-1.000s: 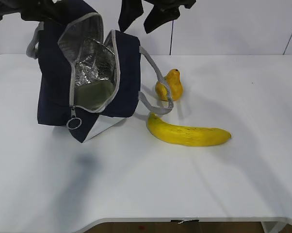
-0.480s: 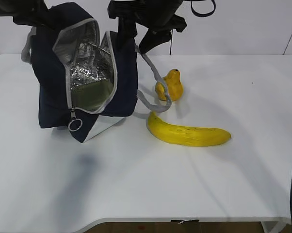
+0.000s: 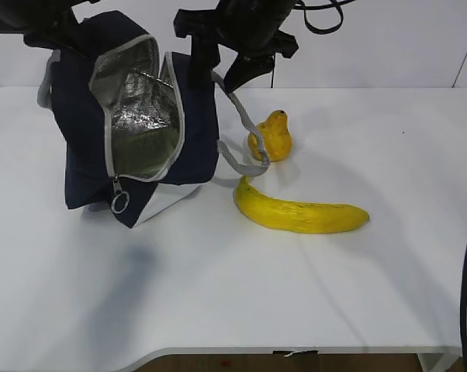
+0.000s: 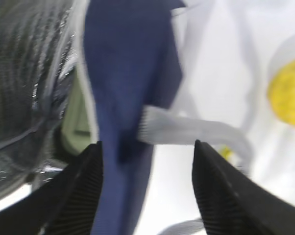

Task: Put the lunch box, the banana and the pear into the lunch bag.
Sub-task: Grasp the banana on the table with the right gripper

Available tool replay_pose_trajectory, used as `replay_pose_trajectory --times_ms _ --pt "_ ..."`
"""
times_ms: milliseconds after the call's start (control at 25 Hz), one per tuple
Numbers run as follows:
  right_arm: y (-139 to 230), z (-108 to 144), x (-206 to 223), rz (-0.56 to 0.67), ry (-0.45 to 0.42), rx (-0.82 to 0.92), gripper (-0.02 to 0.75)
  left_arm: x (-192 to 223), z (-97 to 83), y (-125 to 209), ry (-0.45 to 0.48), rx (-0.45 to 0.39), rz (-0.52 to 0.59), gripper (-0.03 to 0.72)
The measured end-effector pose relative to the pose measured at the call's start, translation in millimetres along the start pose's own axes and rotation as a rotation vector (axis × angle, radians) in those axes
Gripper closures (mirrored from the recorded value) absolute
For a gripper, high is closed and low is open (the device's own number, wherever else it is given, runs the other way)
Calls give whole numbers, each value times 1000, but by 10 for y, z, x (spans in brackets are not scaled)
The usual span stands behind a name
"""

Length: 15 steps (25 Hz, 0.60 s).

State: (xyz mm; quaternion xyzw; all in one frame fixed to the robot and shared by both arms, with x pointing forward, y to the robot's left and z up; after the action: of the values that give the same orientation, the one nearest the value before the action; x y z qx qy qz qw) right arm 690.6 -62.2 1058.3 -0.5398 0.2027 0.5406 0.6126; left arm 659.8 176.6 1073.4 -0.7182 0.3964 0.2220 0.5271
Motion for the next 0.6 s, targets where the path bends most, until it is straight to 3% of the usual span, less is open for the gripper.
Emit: replay_pose_trajectory --times_ms 280,600 --pt "-81 -216 -200 -45 60 -20 275 4 69 -11 -36 25 -3 693" --pt "-12 -270 -608 -76 115 -69 275 1 194 -39 -58 7 -2 693"
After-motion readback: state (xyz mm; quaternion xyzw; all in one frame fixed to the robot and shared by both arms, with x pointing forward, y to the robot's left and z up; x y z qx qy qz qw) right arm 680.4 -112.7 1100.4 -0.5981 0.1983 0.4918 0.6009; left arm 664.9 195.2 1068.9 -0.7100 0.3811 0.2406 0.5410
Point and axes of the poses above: a point on each arm's last joint axis where the gripper is mounted, x pointing out along that axis toward the gripper, z along the wrist's bending axis when the last joint is at zero, y = z × x, the point moved 4 cm from there along x, pointing out along that axis toward the gripper, and after that the axes turned 1 degree about x, right-handed, at the moved point
